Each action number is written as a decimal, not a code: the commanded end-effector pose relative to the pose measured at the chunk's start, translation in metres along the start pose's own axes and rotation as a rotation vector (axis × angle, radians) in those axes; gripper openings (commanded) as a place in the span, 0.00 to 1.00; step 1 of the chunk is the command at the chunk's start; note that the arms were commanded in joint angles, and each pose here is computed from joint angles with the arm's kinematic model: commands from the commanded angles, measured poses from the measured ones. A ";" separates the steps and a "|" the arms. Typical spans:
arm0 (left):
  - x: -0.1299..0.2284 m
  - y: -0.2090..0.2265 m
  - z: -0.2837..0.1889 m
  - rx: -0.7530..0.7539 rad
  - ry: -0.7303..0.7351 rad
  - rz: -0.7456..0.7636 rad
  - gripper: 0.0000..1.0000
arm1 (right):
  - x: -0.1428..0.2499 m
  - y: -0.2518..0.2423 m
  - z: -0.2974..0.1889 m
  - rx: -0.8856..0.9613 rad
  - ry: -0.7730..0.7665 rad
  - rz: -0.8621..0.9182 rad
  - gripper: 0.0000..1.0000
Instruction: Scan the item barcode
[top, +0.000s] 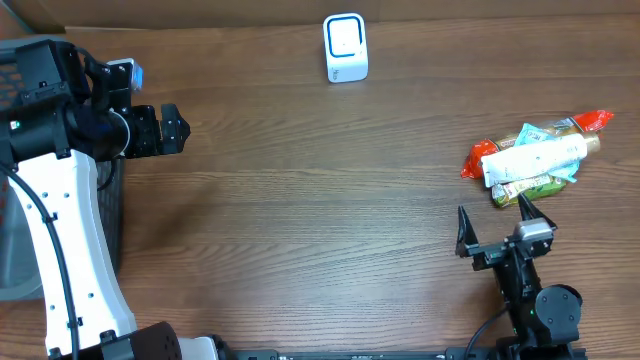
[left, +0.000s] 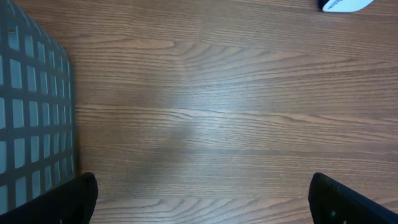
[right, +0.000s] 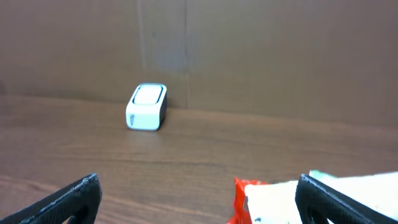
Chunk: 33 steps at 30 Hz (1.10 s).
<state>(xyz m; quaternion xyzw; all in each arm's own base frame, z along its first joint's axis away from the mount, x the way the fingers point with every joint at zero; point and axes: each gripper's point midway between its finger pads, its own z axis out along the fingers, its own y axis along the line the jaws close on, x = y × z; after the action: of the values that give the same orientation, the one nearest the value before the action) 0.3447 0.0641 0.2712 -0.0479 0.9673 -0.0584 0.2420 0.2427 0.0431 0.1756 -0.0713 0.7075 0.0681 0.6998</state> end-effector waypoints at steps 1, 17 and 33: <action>-0.003 0.000 -0.002 0.000 -0.009 0.029 0.99 | 0.005 0.002 0.000 -0.011 0.009 0.026 1.00; -0.003 -0.001 -0.002 0.000 -0.009 0.029 1.00 | 0.005 0.002 0.000 -0.010 0.009 0.060 1.00; -0.003 0.000 -0.002 0.000 -0.008 0.029 1.00 | 0.005 0.002 0.000 -0.010 0.009 0.060 1.00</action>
<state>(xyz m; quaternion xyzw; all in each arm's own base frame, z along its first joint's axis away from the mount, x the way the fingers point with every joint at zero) 0.3447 0.0642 0.2712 -0.0479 0.9674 -0.0582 0.2420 0.2425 0.0437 0.1725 -0.0552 0.7133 0.0864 0.6933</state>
